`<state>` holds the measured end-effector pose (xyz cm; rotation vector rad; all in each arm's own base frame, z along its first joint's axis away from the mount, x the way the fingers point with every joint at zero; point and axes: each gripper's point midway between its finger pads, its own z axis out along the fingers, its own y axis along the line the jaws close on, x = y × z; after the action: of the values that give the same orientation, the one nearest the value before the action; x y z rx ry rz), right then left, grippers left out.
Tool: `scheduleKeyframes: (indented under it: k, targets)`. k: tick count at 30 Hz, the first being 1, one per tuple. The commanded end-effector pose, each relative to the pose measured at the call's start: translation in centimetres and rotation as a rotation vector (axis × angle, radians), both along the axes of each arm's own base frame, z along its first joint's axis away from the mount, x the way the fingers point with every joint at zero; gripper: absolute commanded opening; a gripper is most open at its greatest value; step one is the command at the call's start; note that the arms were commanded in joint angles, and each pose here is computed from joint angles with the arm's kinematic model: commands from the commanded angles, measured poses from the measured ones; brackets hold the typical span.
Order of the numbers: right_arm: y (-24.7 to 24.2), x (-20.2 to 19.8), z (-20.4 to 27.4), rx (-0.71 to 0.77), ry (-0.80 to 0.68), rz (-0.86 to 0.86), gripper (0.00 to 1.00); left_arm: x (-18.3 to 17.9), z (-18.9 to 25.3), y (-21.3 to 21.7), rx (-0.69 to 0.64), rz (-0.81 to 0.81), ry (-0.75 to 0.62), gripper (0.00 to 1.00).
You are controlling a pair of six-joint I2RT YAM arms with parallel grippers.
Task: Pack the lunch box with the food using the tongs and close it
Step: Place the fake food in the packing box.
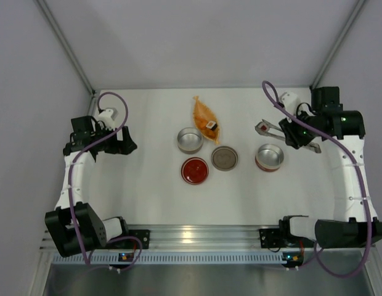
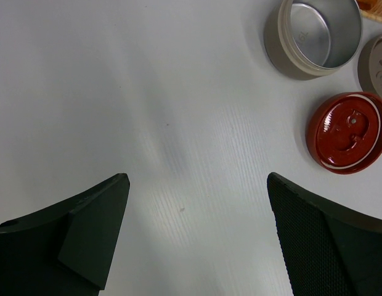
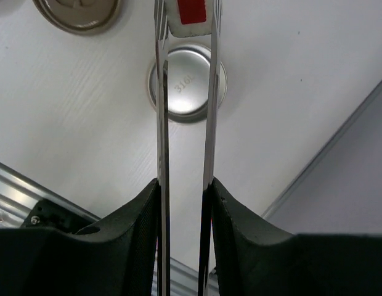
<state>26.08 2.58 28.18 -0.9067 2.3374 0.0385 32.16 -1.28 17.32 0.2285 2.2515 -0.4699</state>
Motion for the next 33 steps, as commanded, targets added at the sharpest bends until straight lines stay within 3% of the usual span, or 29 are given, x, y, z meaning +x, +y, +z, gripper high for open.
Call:
scheduleKeyframes:
  k: [1,33]
  targets:
    - [-2.7,-4.6,-2.8,-0.058,0.182,-0.01,0.13,-0.8,0.9,-0.6,-0.012,-0.035,-0.029,0.98]
    - [-5.8,-7.3,-9.5,-0.135,0.456,-0.038,0.17,-1.7,0.0,-0.4,0.023,-0.043,-0.021,0.98]
